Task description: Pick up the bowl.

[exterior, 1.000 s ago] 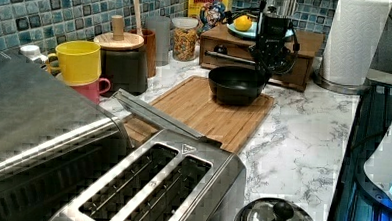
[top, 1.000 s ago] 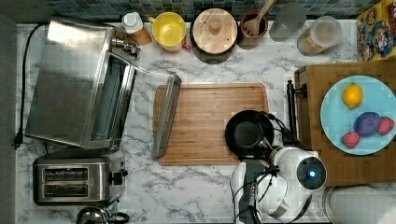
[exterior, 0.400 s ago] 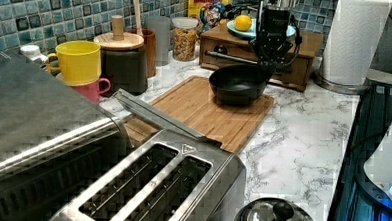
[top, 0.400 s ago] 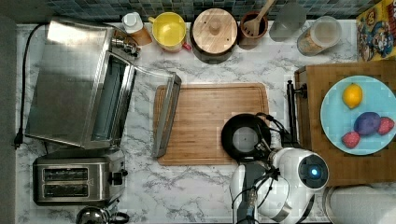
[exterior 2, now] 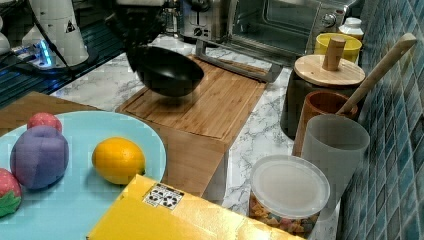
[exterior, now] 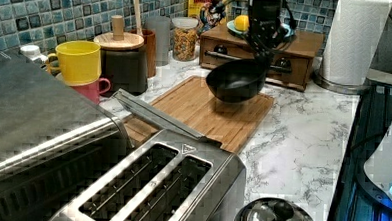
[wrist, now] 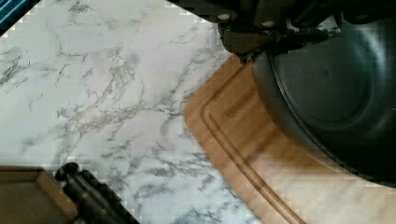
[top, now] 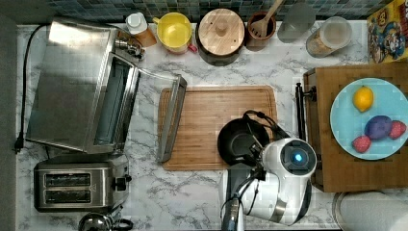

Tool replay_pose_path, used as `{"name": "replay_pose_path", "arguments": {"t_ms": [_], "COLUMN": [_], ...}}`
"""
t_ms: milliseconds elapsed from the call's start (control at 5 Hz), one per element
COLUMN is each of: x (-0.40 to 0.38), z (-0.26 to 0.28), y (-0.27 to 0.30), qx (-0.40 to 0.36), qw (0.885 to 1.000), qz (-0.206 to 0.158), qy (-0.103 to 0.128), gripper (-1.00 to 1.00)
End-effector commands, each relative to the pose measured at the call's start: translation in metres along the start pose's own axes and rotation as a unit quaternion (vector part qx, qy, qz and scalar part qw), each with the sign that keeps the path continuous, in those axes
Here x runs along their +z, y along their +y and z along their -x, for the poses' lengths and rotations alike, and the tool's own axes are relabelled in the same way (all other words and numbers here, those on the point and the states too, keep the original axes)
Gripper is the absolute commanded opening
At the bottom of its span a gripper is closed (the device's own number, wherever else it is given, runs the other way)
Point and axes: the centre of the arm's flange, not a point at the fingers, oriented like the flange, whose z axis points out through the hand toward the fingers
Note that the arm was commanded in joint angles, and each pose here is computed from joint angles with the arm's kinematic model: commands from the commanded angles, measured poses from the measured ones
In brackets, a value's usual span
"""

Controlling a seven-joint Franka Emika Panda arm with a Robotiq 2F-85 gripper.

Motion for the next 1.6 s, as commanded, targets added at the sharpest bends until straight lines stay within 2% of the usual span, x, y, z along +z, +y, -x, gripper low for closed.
{"name": "replay_pose_path", "arguments": {"t_ms": [200, 400, 600, 800, 1600], "x": [-0.199, -0.194, -0.173, -0.15, -0.15], "z": [0.002, 0.023, 0.028, 0.023, 0.023], "y": [-0.094, -0.119, -0.124, -0.126, -0.126], "qx": [-0.106, -0.197, -0.239, -0.22, -0.22], "qw": [0.979, 0.969, 0.964, 0.97, 0.97], "qz": [-0.086, -0.062, -0.061, -0.055, -0.055], "qy": [0.151, 0.134, 0.1, 0.088, 0.088], "gripper": [-1.0, -1.0, -1.0, -1.0, -1.0]}}
